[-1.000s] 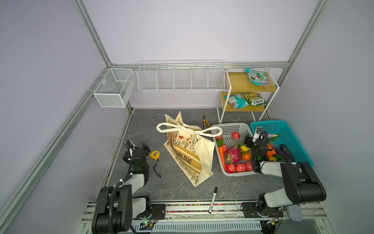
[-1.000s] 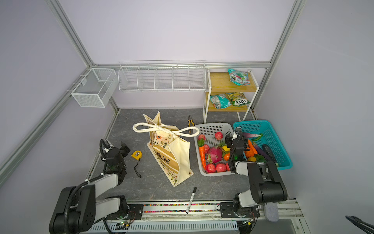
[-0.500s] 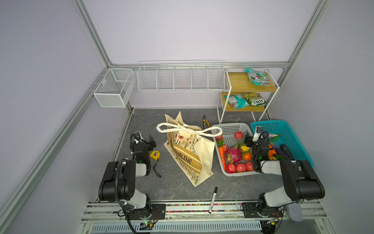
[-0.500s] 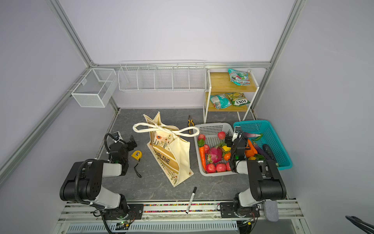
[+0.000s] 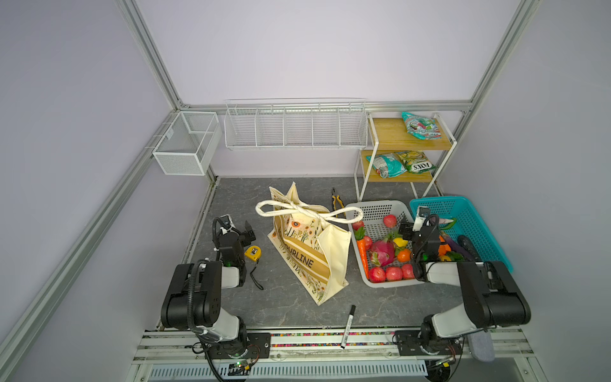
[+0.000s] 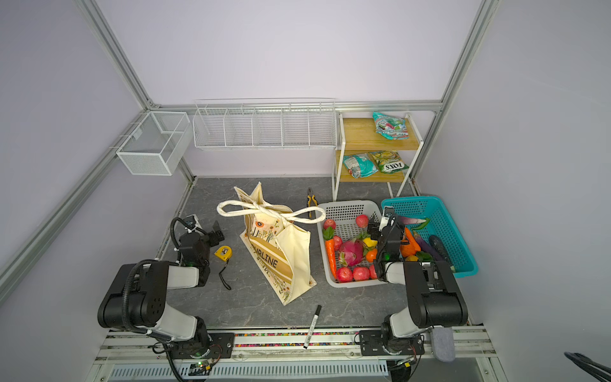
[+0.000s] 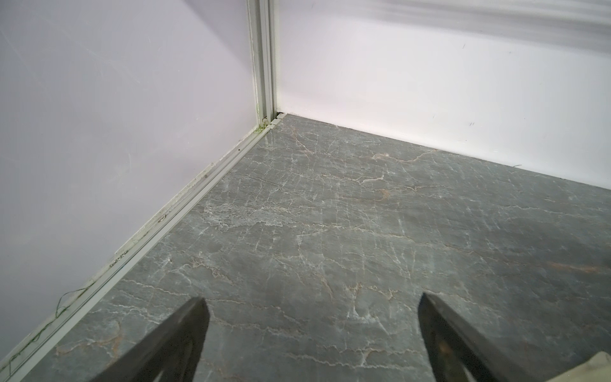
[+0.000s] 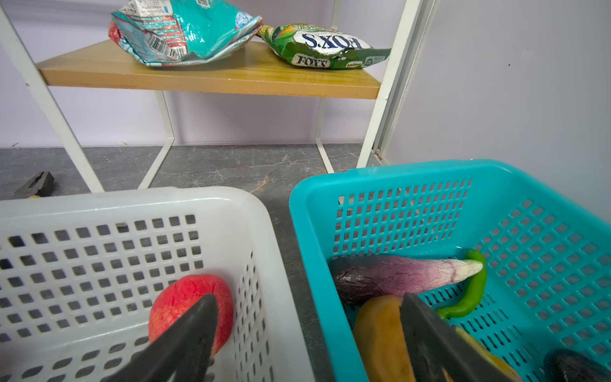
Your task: Place the food into the grocery bag and tie it
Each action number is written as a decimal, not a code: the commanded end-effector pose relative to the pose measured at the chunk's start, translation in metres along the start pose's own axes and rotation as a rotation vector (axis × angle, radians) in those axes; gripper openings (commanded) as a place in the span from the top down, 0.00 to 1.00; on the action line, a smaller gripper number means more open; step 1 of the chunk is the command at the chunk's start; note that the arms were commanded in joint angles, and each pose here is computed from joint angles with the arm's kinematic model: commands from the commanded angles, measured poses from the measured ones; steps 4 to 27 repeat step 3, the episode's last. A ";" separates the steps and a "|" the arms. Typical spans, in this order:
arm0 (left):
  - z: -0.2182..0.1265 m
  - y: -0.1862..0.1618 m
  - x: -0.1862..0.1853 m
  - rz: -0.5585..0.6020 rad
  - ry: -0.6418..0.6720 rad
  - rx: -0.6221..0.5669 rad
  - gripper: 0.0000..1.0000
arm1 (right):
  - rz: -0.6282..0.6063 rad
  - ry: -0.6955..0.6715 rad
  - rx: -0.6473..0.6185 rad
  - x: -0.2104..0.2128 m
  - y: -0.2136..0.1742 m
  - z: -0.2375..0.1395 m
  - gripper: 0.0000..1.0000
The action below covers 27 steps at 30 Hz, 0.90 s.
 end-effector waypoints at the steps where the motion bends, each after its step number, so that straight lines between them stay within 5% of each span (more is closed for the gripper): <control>1: 0.001 0.004 -0.005 0.010 -0.017 -0.013 0.01 | -0.016 0.039 0.126 0.007 -0.035 -0.003 0.11; 27: 0.001 0.004 -0.005 0.012 -0.017 -0.011 0.01 | -0.016 0.039 0.126 0.007 -0.035 -0.003 0.11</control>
Point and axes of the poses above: each gripper's point midway between its finger pads, its own z axis out along the fingers, its own x axis along the line the jaws close on, y = z × x, the point moved 2 cm from there along -z, back along the fingers, and after that the axes turned 11 degrees about -z, right-handed, at the moved point
